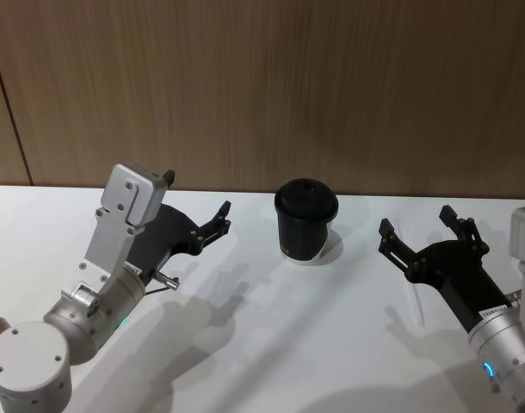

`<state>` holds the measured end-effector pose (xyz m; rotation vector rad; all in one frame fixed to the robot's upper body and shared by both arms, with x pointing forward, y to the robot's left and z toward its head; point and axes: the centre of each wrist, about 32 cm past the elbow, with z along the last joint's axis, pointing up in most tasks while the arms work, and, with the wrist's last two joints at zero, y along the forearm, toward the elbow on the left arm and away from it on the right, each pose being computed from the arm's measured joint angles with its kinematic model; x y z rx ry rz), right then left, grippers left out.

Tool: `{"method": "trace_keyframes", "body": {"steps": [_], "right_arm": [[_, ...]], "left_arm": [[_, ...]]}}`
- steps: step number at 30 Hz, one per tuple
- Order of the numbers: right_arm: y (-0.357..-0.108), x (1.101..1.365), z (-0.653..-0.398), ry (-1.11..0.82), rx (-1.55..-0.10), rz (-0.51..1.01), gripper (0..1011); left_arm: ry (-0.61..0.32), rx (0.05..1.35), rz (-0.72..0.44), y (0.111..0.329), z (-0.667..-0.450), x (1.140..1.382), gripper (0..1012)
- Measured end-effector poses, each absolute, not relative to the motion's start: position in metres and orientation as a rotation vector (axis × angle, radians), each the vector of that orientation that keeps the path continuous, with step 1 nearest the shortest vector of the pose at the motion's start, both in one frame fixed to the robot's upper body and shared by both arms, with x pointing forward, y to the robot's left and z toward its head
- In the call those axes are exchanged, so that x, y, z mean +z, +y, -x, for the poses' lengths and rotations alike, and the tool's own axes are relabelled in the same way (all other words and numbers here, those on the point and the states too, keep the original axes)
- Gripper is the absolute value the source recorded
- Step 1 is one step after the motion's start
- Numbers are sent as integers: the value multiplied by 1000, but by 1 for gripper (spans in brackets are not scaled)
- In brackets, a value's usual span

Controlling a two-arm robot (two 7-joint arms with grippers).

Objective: Pick up the straw with one hand, pass it to the other hand, and insert it into the cup.

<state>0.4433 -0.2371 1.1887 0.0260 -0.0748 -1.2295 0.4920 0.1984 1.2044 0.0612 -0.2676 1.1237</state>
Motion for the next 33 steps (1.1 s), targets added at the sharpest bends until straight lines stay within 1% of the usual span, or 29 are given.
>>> {"method": "trace_keyframes", "body": {"steps": [33], "right_arm": [[-237,1189,-443,-75,-1229,-26,1001]], "left_arm": [[-268,1124,-61,198,-492,1204,1003]]}}
